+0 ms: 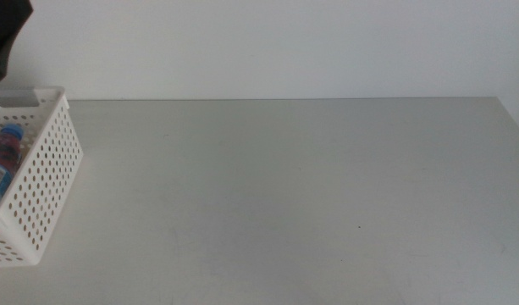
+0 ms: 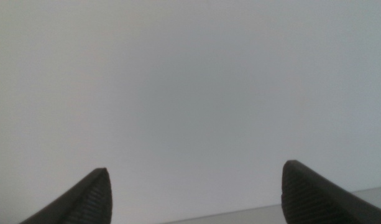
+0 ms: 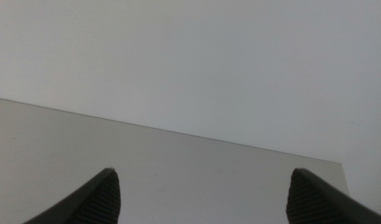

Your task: Use arms to grab the bottles and put them into the dustbin to the left of the table.

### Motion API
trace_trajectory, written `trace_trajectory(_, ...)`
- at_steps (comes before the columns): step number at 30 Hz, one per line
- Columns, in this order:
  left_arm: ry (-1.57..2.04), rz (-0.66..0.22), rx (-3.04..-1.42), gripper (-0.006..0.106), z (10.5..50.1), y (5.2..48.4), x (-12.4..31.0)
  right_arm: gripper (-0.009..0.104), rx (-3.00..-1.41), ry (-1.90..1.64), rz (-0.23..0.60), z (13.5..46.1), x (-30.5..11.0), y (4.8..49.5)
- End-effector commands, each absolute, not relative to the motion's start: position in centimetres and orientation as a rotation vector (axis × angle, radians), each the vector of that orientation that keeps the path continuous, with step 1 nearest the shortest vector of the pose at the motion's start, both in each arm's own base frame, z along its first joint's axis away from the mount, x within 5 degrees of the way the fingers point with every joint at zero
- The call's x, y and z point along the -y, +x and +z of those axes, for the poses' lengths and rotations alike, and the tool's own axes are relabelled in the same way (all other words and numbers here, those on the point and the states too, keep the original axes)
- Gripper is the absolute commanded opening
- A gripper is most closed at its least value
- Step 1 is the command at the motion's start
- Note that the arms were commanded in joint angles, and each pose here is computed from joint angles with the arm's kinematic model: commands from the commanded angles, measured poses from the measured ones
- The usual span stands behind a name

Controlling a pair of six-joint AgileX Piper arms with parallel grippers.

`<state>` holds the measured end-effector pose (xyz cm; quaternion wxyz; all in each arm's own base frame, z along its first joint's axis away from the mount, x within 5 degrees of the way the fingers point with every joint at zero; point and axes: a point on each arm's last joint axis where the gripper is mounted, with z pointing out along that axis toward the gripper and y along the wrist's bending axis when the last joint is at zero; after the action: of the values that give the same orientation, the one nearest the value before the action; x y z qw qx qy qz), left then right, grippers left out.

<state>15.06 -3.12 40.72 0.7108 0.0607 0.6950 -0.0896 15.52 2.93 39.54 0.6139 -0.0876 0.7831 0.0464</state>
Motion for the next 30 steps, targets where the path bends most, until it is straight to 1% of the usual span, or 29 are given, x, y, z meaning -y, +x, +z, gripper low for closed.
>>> trace_trajectory(1,0.091,-0.205,-1.336,0.094,41.6,13.0,2.5,0.078,-1.665,-0.180,0.066,40.2,-2.1,13.4)
trace_trajectory(7,0.101,-0.147,-1.311,0.094,38.4,9.2,1.5,0.078,-1.671,-0.171,0.058,34.6,-1.2,8.7)
trace_trajectory(10,0.049,-0.082,-1.277,0.094,36.9,7.2,0.6,0.078,-1.665,-0.156,0.086,31.6,-1.0,6.9)
trace_trajectory(13,0.002,-0.028,-1.274,0.094,34.9,6.2,0.1,0.078,-1.648,-0.132,0.112,29.1,-0.9,5.6)
trace_trajectory(15,-0.007,-0.014,-1.286,0.094,33.2,5.8,0.0,0.078,-1.642,-0.127,0.096,27.5,-0.8,5.3)
trace_trajectory(20,-0.004,-0.015,-1.357,0.094,28.3,5.6,0.0,0.078,-1.634,-0.085,-0.016,24.1,-0.2,4.9)
trace_trajectory(23,-0.005,-0.015,-1.382,0.094,25.9,5.5,0.0,0.078,-1.629,-0.047,-0.054,22.6,0.1,4.7)
trace_trajectory(27,-0.008,-0.019,-1.379,0.094,23.9,5.1,0.0,0.078,-1.654,-0.017,-0.083,21.1,0.2,5.0)
trace_trajectory(30,-0.006,-0.020,-1.393,0.094,22.6,5.0,0.0,0.078,-1.689,-0.016,-0.083,19.9,0.3,5.2)
